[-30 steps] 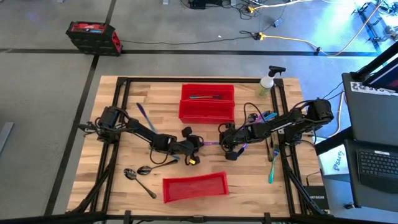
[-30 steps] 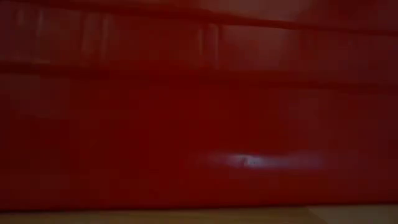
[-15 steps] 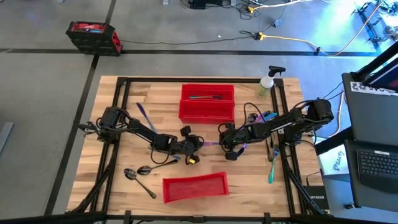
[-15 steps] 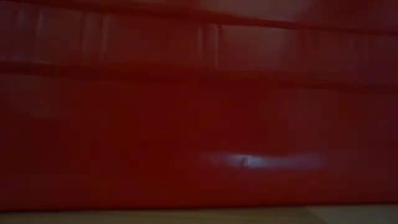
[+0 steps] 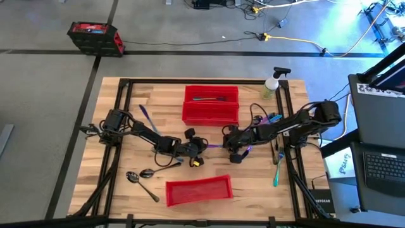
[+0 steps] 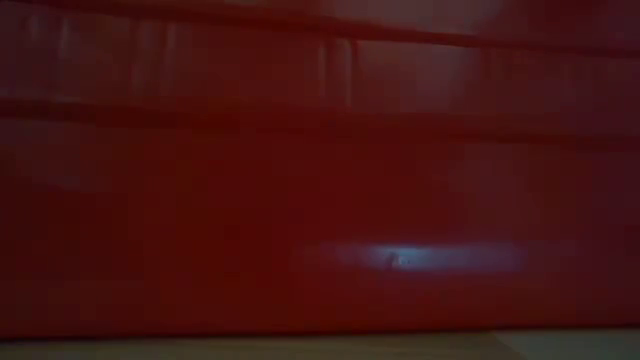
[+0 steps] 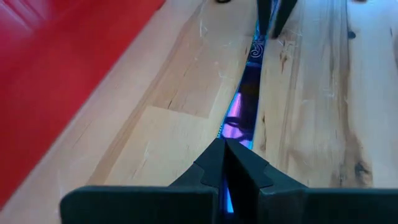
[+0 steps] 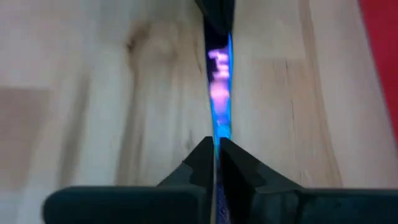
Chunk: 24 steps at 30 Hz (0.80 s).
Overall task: Sort silverware
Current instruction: Put the purple table knife into the bottom red bin
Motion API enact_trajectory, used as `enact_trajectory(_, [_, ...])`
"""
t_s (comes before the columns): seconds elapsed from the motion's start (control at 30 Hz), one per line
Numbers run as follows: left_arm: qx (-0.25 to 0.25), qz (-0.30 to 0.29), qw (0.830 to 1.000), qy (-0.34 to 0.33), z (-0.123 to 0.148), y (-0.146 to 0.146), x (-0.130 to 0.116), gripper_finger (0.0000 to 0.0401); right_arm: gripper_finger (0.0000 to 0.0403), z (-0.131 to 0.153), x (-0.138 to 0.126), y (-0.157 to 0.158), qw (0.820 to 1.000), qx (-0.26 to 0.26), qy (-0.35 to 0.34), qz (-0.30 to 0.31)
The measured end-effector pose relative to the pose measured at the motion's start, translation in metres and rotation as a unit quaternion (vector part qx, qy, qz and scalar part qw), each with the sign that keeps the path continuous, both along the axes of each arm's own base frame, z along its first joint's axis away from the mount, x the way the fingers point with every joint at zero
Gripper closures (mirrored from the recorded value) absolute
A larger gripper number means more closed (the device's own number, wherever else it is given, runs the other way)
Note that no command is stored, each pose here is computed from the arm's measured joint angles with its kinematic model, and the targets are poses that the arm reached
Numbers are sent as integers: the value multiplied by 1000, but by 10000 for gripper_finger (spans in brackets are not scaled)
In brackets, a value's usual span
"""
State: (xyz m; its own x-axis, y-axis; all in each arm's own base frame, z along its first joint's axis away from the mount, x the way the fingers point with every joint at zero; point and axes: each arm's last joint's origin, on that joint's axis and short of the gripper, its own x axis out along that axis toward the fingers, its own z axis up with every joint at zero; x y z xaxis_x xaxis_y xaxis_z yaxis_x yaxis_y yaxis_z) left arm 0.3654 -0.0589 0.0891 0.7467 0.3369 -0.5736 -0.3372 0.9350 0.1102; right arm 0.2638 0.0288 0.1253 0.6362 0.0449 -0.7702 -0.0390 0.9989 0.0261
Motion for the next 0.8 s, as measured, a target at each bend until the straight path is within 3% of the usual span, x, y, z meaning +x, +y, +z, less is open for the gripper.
enact_trajectory(0.27, [13,-11,1000,11,-1,1,0,401,264,12,-5,-1,1000,1,-22,-5])
enact_trajectory(0.43, [28,-24,999,19,-2,1,-1,401,198,-1,-20,-1,996,47,-69,-11])
enact_trajectory(0.67, [32,-24,998,39,-4,2,-3,401,174,-14,-58,-6,976,83,-199,-31])
enact_trajectory(0.8, [30,-25,998,45,-5,4,-3,401,173,-26,-75,-9,979,47,-196,-26])
